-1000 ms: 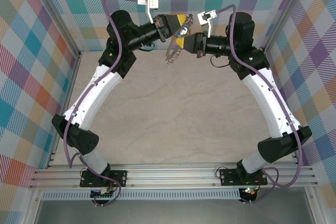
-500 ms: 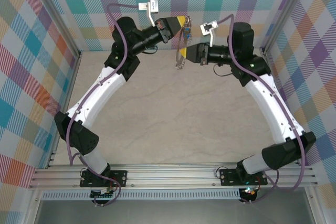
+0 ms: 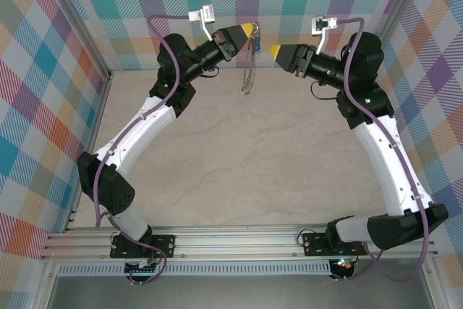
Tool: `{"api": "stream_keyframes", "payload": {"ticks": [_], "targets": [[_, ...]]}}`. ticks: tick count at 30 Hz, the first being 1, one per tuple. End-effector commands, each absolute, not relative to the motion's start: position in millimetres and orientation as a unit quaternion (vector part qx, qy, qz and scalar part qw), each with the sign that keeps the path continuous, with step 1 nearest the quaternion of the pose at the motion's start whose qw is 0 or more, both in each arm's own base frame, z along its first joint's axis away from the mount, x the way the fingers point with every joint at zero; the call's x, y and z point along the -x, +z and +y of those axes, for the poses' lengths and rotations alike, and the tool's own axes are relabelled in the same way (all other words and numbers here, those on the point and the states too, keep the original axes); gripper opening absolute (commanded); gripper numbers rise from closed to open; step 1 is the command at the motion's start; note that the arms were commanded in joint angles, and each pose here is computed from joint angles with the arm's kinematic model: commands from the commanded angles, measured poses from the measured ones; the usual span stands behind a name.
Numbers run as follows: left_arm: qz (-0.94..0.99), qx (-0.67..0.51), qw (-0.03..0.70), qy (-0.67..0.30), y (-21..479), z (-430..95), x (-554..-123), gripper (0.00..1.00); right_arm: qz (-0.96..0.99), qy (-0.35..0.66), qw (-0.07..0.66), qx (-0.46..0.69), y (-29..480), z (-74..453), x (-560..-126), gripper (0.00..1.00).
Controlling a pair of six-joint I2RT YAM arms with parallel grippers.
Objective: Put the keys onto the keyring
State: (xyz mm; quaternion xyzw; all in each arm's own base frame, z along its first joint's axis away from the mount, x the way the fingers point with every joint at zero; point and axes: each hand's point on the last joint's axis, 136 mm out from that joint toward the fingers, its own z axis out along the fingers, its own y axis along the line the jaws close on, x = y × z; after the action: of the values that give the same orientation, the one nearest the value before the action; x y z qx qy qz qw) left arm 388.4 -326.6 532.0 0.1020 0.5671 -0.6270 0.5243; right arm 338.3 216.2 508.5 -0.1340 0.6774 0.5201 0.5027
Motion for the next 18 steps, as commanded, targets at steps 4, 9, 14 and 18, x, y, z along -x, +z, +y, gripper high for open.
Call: {"api": "stream_keyframes", "payload": {"ticks": [4, 9, 14, 18], "targets": [[0.497, -0.119, 0.549, -0.662, 583.4, -312.0, -354.2, 0.0, 0.613, 0.583, 0.521, 0.117, 556.6, 220.9, -358.9, 0.47], [0.497, -0.121, 0.547, -0.663, 583.5, -312.4, -353.4, 0.0, 0.593, 0.614, 0.507, 0.121, 567.2, 226.6, -361.7, 0.46], [0.498, -0.122, 0.545, -0.664, 583.3, -313.5, -353.4, 0.0, 0.586, 0.628, 0.496, 0.126, 568.5, 229.9, -361.4, 0.41], [0.498, -0.121, 0.543, -0.665, 582.5, -314.2, -354.7, 0.0, 0.585, 0.631, 0.493, 0.13, 568.5, 232.2, -359.5, 0.37]]}}
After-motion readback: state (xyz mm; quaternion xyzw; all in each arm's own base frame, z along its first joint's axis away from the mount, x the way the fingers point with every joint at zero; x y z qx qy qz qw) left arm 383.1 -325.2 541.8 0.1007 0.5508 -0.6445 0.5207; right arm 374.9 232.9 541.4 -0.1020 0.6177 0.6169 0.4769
